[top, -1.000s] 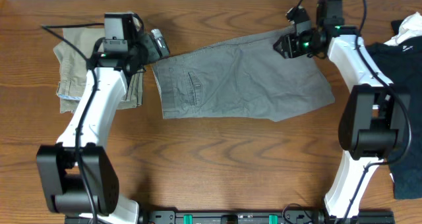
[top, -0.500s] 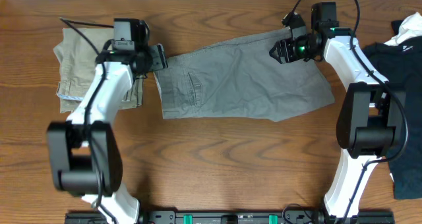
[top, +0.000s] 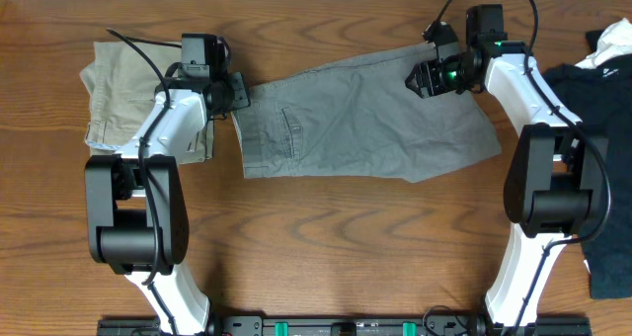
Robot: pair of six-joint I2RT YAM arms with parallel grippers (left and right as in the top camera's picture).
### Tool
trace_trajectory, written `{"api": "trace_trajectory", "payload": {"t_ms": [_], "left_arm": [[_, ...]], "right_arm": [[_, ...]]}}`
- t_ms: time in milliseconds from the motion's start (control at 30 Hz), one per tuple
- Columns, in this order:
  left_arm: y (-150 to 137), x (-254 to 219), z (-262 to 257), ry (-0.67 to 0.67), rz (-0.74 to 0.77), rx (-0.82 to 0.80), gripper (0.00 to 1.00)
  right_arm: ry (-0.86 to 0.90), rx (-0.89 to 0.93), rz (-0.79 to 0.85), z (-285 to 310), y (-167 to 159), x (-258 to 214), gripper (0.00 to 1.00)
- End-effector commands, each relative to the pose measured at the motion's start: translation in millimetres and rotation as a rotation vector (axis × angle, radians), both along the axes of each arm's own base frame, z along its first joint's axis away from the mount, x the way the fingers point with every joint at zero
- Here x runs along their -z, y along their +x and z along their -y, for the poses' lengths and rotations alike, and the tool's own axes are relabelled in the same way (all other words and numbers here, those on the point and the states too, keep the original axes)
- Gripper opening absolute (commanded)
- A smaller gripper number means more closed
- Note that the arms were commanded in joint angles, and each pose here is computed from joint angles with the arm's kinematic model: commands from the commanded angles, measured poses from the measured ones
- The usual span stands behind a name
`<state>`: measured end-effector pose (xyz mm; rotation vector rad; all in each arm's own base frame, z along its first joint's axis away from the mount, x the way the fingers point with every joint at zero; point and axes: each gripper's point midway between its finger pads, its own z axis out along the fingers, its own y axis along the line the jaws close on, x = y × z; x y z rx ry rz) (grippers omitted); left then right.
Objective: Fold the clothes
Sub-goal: 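Grasp the left end of the grey shorts with the left gripper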
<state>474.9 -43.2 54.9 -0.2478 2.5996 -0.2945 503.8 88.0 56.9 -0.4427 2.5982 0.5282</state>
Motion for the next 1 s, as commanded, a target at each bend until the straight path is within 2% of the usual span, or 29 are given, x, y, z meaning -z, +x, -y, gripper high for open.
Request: {"api": "trace_trajectory", "payload": {"t_ms": [0, 233, 333, 400, 433, 533, 700, 967], "left_arm": [[-3, 9, 3, 0.001, -0.018, 0.009, 0.44], [3, 32, 3, 0.000, -0.030, 0.008, 0.43], [3, 35, 3, -0.002, -0.036, 0.006, 0.36], [3, 35, 3, -0.002, -0.035, 0.006, 0.34], [3, 35, 3, -0.002, -0.035, 0.006, 0.31], [3, 35, 3, -0.002, -0.035, 0.006, 0.14], [5, 32, 3, -0.002, -0.023, 0.005, 0.06], [14, 5, -5, -0.010, 0.047, -0.021, 0.06]], "right_arm": [[-0.015, 0.005, -0.026, 0, -4, 10, 0.63], [-0.015, 0.006, -0.033, 0, -5, 11, 0.63], [-0.018, 0.007, -0.033, 1, -5, 11, 0.63], [-0.018, 0.007, -0.033, 1, -5, 11, 0.63], [-0.018, 0.007, -0.033, 1, -5, 11, 0.63], [-0.018, 0.007, -0.032, 1, -5, 11, 0.63], [-0.018, 0.007, -0.032, 1, -5, 11, 0.63], [-0.057, 0.024, -0.032, 7, -4, 13, 0.62]]}}
